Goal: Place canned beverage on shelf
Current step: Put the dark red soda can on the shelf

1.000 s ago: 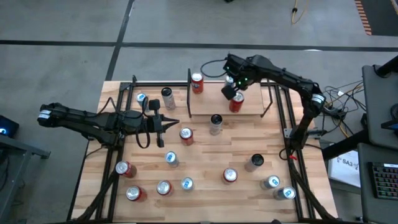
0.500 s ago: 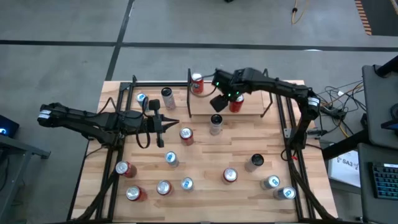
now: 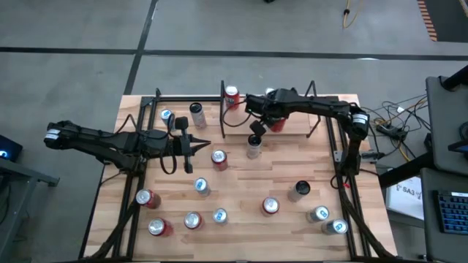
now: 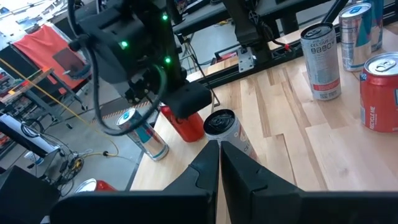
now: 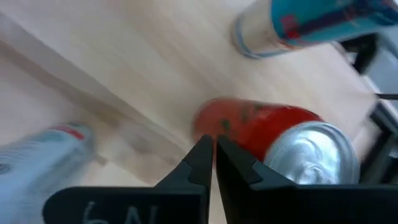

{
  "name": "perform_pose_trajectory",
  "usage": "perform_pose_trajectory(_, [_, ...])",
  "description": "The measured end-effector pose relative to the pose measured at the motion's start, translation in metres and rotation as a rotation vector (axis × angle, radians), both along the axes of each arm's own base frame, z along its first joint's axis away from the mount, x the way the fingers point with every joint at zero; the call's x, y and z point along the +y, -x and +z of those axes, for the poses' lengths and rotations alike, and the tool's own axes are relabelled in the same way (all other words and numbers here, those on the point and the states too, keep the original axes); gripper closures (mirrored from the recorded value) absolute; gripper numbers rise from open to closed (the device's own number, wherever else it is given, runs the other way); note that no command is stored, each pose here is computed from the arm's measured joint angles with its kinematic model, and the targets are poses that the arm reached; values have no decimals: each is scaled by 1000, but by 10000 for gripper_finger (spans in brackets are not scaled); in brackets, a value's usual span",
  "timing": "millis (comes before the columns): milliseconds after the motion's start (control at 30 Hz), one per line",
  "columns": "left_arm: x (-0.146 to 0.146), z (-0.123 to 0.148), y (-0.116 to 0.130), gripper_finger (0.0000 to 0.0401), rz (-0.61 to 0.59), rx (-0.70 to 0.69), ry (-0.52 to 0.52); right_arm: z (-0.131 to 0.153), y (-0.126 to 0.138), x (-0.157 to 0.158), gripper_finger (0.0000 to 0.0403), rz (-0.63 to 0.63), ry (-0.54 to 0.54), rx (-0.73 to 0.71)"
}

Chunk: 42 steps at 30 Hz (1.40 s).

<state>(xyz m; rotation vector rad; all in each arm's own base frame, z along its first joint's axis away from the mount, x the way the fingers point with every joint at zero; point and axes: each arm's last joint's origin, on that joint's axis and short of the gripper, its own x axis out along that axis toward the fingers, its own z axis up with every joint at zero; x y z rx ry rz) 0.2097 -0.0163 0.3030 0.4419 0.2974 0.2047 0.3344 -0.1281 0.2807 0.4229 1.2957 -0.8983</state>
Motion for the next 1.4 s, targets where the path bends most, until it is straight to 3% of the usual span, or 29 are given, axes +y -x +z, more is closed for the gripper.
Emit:
perform_pose_trajectory(300, [0, 0, 0, 401, 0, 4, -1, -7, 10, 1, 394, -8, 45, 125])
perform_pose_trajectory(767, [0, -1, 0, 401, 0, 8, -1, -10, 14, 1, 394, -16, 37, 161])
perform_pose_trajectory(1200, [0, -1, 0, 401, 0, 6, -1, 26, 27, 4, 394, -31, 100, 55])
perform_pose_trajectory(1400, [0, -1, 0, 401, 0, 6, -1, 30, 31, 0, 394, -48, 162, 62])
